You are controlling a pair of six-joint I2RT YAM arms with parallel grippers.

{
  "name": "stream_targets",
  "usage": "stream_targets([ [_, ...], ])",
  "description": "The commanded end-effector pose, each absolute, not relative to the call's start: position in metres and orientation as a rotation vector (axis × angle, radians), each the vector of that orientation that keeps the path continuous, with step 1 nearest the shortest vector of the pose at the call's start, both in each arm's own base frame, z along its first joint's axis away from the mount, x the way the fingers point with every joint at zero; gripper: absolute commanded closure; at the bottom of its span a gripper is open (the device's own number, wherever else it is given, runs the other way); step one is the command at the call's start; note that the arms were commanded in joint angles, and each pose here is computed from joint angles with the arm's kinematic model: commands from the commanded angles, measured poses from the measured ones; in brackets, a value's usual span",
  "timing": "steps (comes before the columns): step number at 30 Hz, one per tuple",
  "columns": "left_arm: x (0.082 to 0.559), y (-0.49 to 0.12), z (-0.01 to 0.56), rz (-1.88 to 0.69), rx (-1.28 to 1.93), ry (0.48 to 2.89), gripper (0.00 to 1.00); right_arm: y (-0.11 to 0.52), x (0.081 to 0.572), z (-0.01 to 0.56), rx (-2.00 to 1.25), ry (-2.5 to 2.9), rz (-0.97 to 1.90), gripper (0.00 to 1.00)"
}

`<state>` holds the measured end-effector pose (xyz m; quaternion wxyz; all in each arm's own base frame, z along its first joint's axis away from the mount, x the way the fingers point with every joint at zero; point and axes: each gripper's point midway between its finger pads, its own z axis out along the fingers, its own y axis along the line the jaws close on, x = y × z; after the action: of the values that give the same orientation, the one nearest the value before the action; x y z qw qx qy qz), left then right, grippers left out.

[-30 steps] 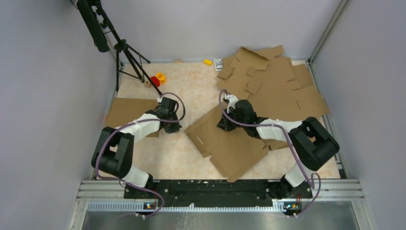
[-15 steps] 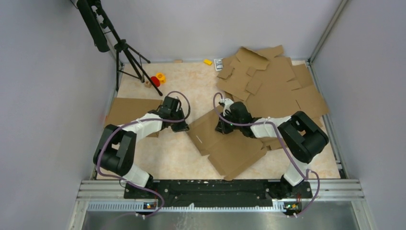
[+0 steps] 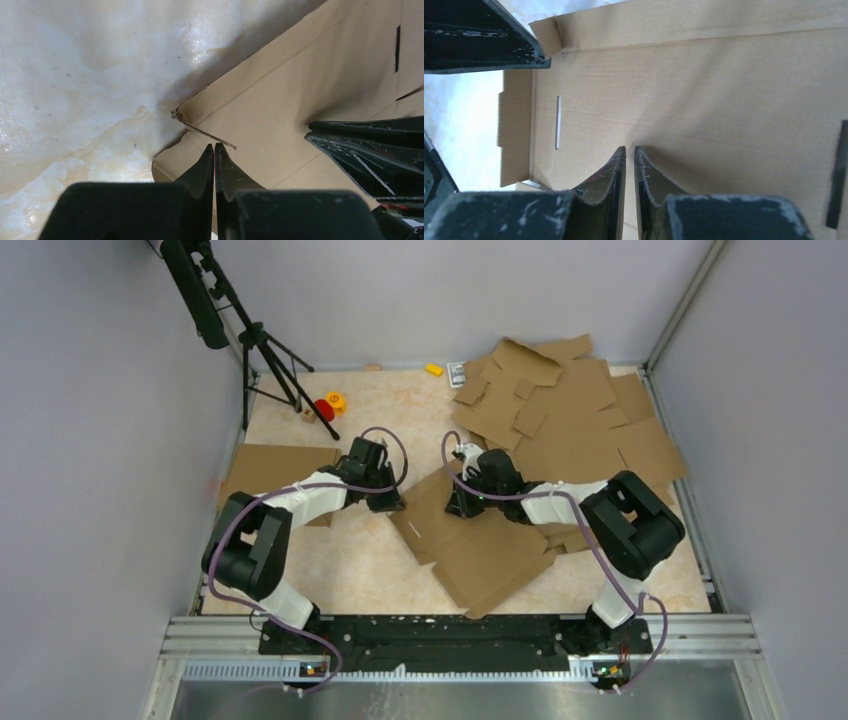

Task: Fold the paper box
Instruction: Fold the paper box at the center of the board.

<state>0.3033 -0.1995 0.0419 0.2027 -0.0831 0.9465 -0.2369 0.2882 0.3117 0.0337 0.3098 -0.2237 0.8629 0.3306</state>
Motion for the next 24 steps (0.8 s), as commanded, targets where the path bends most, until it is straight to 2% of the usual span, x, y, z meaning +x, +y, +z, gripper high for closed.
stream_targets([
  [1, 0.313, -0.207, 0.053, -0.681, -0.18, 2.599, 1.0, 0.339, 0.288, 0.075, -0.689, 2.148, 0.971, 0.87],
  [9, 0.311, -0.203, 0.052, -0.653, -0.153, 2.61, 1.0, 0.353, 0.297, 0.092, -0.687, 2.135, 0.948, 0.85],
  [16, 0.311, -0.202, 0.076, -0.649, -0.087, 2.583, 1.0, 0.302, 0.318, 0.111, -0.531, 2.233, 0.661, 0.76],
  [20, 0.315, -0.191, 0.106, -0.576, -0.043, 2.531, 1.0, 0.261, 0.315, 0.123, -0.416, 2.259, 0.649, 0.69],
  [22, 0.32, -0.189, 0.118, -0.553, -0.001, 2.494, 0.94, 0.238, 0.308, 0.125, -0.357, 2.272, 0.633, 0.62],
  [24, 0.327, -0.195, 0.123, -0.575, 0.061, 2.474, 0.82, 0.22, 0.299, 0.129, -0.305, 2.277, 0.6, 0.47],
])
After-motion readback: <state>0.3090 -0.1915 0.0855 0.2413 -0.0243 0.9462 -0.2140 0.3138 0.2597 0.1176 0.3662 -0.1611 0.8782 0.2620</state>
